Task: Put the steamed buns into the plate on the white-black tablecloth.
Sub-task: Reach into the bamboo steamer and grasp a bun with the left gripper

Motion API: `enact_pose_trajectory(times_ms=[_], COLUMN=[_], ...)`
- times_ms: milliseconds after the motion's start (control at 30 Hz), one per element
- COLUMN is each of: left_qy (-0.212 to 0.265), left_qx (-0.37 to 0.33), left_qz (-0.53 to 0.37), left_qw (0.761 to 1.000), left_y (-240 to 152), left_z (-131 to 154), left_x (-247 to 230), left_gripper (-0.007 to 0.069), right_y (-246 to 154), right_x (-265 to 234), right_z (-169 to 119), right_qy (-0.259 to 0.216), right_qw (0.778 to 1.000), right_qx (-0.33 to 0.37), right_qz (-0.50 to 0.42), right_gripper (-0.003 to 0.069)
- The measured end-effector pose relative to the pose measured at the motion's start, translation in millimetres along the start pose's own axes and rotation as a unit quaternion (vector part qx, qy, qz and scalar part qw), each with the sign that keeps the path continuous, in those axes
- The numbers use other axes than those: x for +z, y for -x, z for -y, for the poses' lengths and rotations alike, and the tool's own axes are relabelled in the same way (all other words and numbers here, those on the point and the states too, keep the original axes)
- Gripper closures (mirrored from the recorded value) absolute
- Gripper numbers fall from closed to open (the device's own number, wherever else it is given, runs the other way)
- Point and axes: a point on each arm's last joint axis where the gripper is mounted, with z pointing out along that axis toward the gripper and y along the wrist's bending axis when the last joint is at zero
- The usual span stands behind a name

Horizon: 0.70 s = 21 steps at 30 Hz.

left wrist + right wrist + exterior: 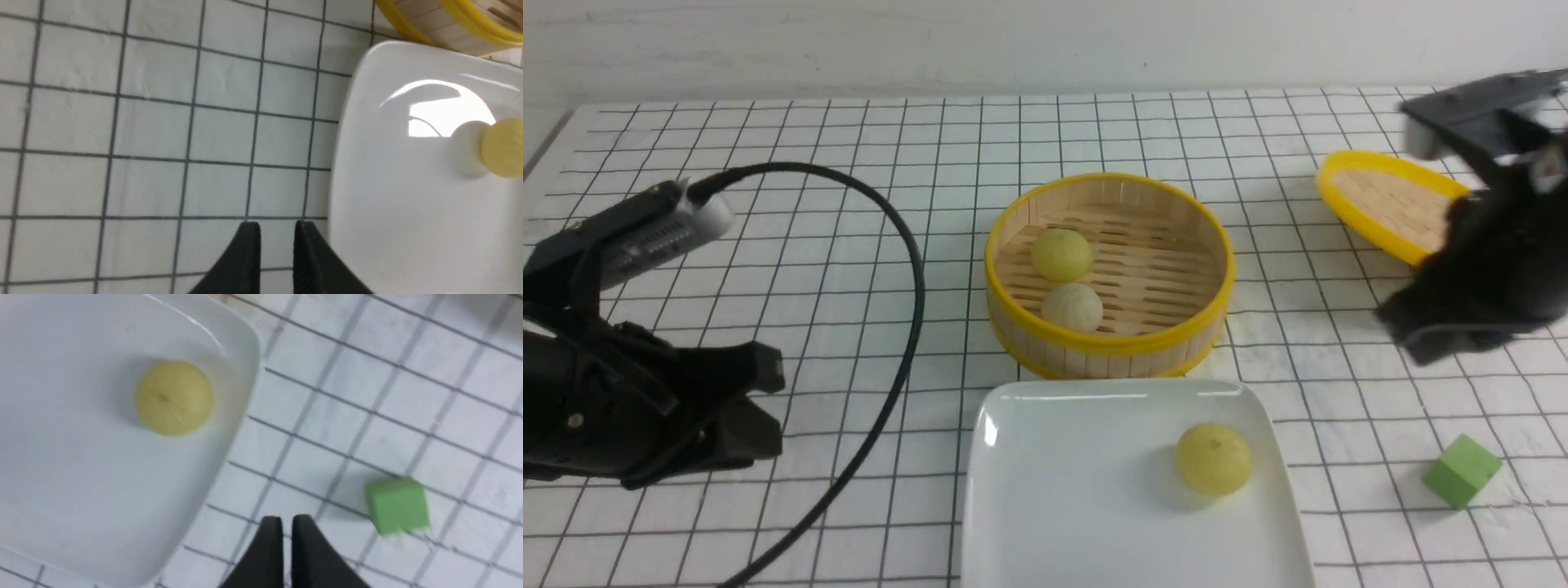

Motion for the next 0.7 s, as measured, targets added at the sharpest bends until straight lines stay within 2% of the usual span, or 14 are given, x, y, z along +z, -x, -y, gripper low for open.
enact_pose_trajectory(times_ms=[33, 67, 133, 267, 400, 500, 600, 633, 700], left_qy=[-0.001, -0.013, -0.035, -0.065, -0.075, -0.063, -0.042, -0.043, -0.018], left_qx=[0.000, 0.002, 0.016, 0.060, 0.108, 0.130, 0.165, 0.170, 0.212], left_qz=[-0.005, -0.022, -0.051, -0.090, -0.094, -0.091, -0.073, -0.068, -0.050], left_qw=[1.000, 1.000, 0.998, 0.992, 0.987, 0.985, 0.983, 0.982, 0.976], left_y=[0.3, 0.3, 0.5, 8.2, 36.1, 55.7, 71.8, 73.1, 87.4], left_z=[0.0, 2.8, 13.3, 46.4, 91.5, 119.6, 146.8, 149.1, 168.5], left_x=[2.0, 8.8, 24.2, 49.0, 73.6, 90.4, 105.0, 103.3, 121.0], left_gripper=[0.0543, 0.0590, 0.0622, 0.0623, 0.0602, 0.0539, 0.0432, 0.0424, 0.0317], right_y=[-2.3, -19.9, -49.1, -89.7, -111.4, -114.6, -111.0, -110.8, -109.0], right_x=[-1.4, -8.6, -10.1, 2.5, 14.9, 18.1, 17.7, 17.7, 17.5], right_z=[1.3, 7.3, 13.9, 18.9, 18.7, 16.6, 15.1, 15.2, 14.7], right_qy=[-0.003, -0.012, -0.019, -0.025, -0.023, -0.010, -0.001, -0.001, 0.003], right_qw=[1.000, 1.000, 0.999, 0.998, 0.998, 0.998, 0.997, 0.997, 0.996], right_qx=[0.004, 0.015, 0.031, 0.046, 0.050, 0.059, 0.066, 0.066, 0.070], right_qz=[0.000, 0.003, 0.004, 0.017, 0.023, 0.028, 0.048, 0.050, 0.060], right_gripper=[0.0659, 0.0672, 0.0675, 0.0675, 0.0675, 0.0673, 0.0671, 0.0671, 0.0670])
